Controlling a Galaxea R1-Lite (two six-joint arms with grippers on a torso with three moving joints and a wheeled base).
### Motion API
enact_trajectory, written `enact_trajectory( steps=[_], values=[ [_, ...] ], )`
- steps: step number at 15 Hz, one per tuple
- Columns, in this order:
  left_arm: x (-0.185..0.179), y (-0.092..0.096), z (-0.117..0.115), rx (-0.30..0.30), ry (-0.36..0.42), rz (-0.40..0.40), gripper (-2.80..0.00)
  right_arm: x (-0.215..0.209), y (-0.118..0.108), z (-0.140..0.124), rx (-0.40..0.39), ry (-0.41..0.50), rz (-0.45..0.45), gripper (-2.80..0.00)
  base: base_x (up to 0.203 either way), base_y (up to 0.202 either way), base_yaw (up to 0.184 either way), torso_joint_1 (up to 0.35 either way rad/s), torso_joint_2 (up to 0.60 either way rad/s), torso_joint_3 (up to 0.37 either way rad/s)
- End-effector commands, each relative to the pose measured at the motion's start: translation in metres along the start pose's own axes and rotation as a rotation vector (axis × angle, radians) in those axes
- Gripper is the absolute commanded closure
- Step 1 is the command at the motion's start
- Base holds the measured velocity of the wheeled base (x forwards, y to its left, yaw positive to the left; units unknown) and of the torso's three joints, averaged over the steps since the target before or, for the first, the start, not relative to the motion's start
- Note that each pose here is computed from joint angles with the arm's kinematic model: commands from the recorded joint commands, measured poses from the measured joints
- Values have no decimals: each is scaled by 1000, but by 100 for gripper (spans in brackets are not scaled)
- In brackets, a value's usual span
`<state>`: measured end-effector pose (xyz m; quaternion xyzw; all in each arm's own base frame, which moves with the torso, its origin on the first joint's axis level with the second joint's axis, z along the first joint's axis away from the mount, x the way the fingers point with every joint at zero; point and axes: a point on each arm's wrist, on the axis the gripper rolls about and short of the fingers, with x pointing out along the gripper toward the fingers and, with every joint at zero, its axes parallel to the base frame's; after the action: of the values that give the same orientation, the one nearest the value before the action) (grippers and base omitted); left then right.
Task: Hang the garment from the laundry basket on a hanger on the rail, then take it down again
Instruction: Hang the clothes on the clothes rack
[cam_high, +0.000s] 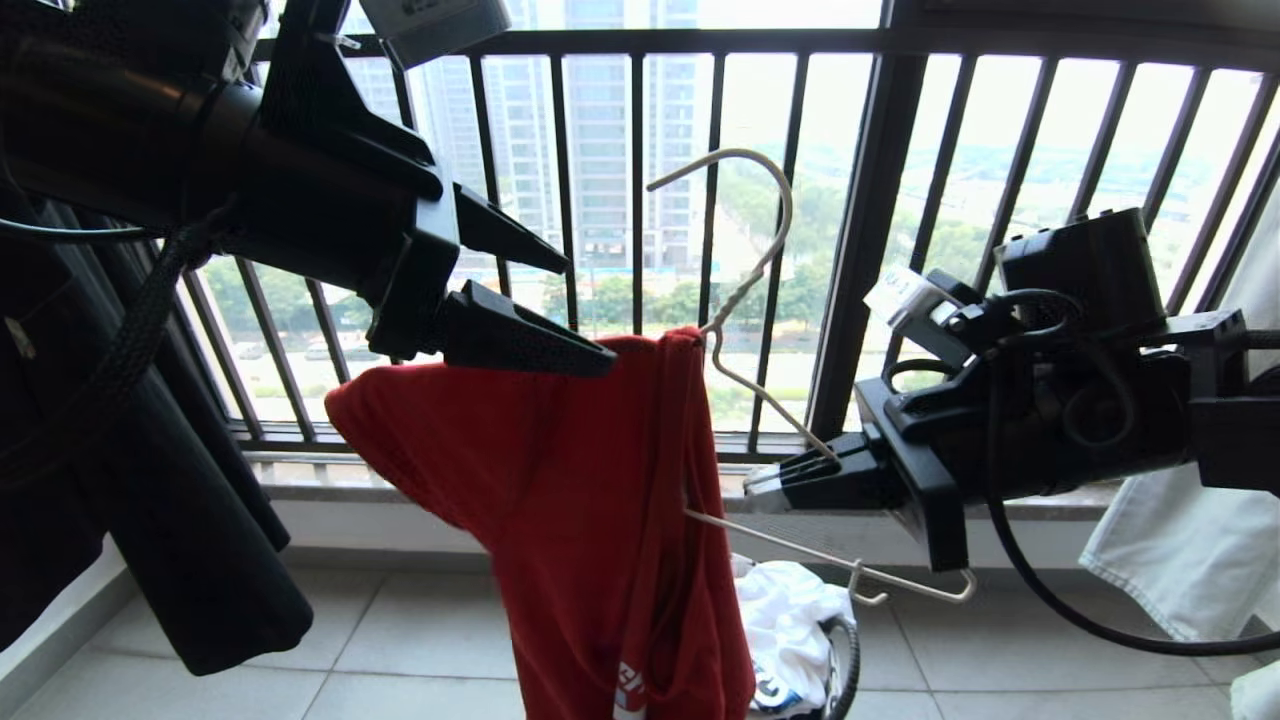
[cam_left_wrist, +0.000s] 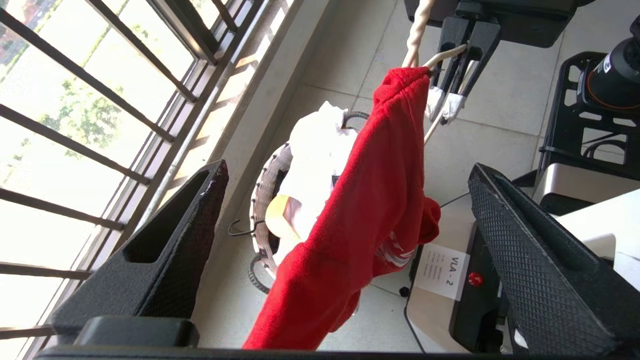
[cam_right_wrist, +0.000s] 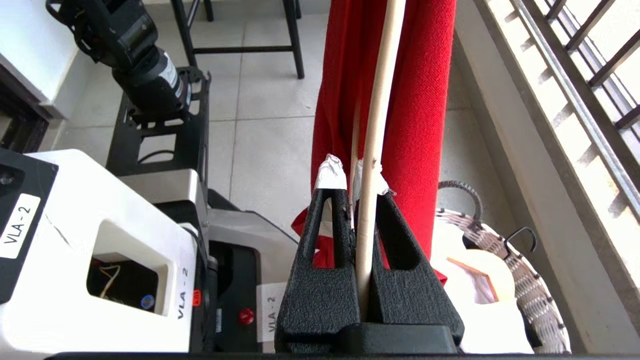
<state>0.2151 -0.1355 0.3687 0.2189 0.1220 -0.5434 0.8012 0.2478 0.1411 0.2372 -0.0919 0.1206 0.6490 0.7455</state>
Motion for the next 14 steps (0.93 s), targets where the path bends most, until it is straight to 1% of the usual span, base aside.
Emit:
enact_trajectory(
  steps=[1,2,4,8,11,14],
  values=[
    [-4,-4,1,24,3,5,-280,0,-2,4,-44,1,7,0,0,0,0,0,0,0],
    [-7,-6,1,20,17,9,-280,-1,0,4,-51,2,7,0,0,0,0,0,0,0],
    [-11,-12,-3,-9,63,-19,-280,-3,2,3,-80,12,12,0,0,0,0,0,0,0],
    [-14,-21,-8,-51,115,-73,-280,-9,3,3,-87,21,5,0,0,0,0,0,0,0],
    [-12,-25,-12,-72,134,-99,-280,-13,4,4,-92,10,12,0,0,0,0,0,0,0],
    [-4,-25,-14,-76,147,-118,-280,-15,7,5,-97,4,13,0,0,0,0,0,0,0]
  ],
)
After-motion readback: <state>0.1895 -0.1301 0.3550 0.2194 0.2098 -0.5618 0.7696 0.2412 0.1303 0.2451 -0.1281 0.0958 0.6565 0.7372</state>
